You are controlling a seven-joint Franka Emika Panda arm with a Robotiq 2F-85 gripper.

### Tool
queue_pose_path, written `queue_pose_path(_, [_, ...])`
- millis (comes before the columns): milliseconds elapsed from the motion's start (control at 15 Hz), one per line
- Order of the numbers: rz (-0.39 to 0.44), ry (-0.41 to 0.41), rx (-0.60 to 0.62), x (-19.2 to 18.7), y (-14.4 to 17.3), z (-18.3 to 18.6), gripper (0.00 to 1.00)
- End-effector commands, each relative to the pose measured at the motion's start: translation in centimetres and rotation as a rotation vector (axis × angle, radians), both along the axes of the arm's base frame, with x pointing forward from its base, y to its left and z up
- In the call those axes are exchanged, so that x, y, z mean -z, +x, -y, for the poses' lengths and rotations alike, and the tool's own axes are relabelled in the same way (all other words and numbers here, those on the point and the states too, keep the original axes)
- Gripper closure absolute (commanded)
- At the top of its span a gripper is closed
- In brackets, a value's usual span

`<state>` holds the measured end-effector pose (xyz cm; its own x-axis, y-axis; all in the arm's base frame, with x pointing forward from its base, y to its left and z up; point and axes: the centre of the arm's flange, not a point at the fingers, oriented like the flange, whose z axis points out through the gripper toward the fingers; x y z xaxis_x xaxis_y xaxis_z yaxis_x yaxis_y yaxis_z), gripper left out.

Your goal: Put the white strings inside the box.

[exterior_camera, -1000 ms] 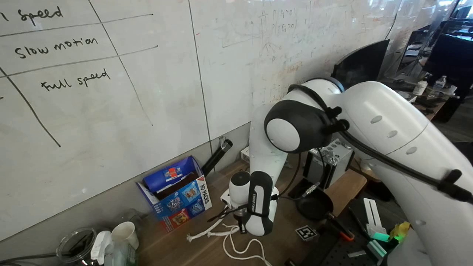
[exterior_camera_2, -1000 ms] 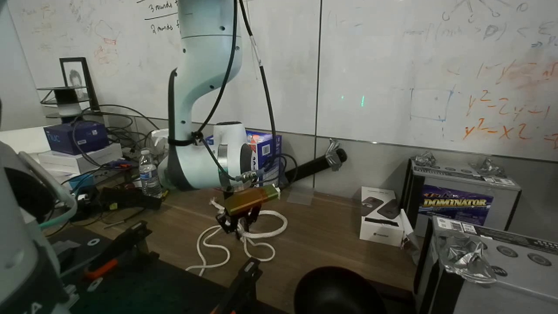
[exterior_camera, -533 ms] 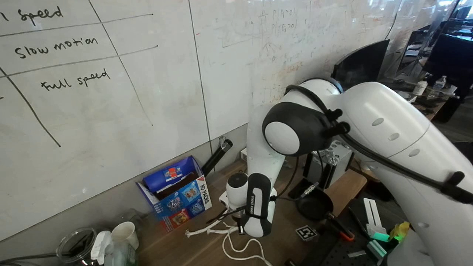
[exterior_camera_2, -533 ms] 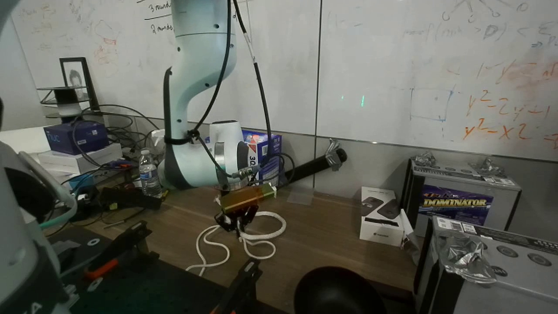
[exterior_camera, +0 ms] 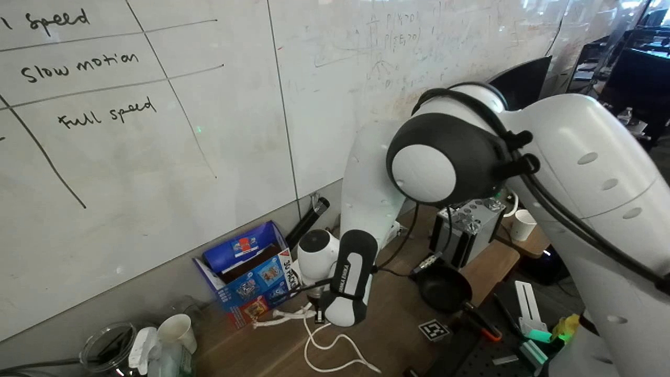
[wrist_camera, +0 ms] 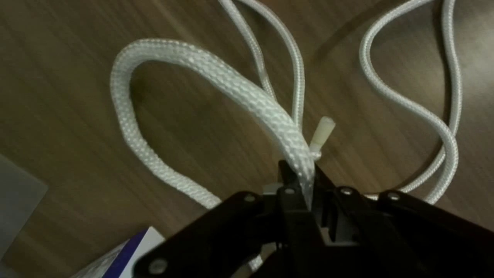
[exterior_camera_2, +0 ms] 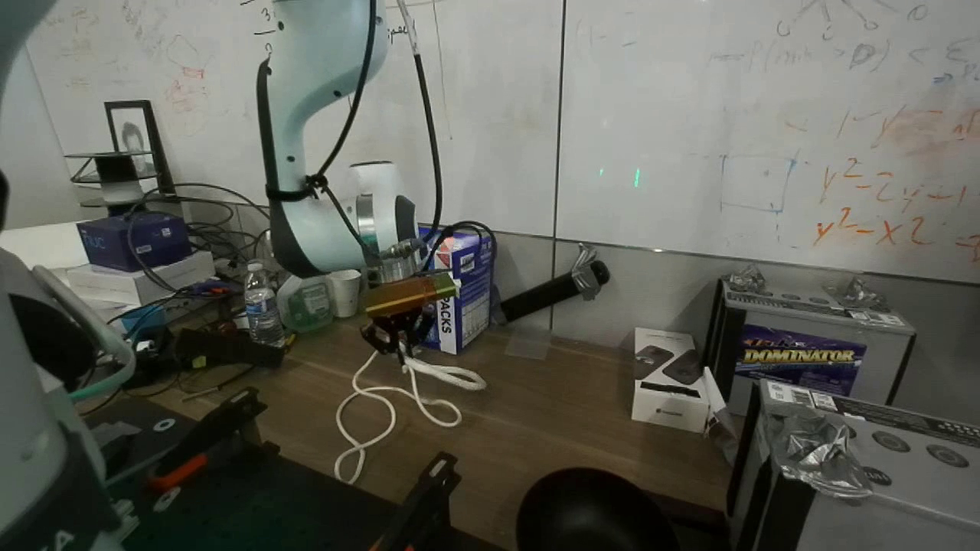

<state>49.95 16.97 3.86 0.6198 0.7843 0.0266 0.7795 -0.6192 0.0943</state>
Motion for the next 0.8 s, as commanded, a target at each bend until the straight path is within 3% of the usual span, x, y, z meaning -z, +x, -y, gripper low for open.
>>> queue_pose_path(0, [0.059, 0.004, 0.066, -7.7, 0.2, -1.9, 0.97])
queue_pose_path(267, [0.144, 0.021, 0.165, -16.0, 2.4, -3.4, 0.97])
queue_pose_path(733, [0.312, 0.124, 0.396, -29.8, 7.2, -7.8, 0.97])
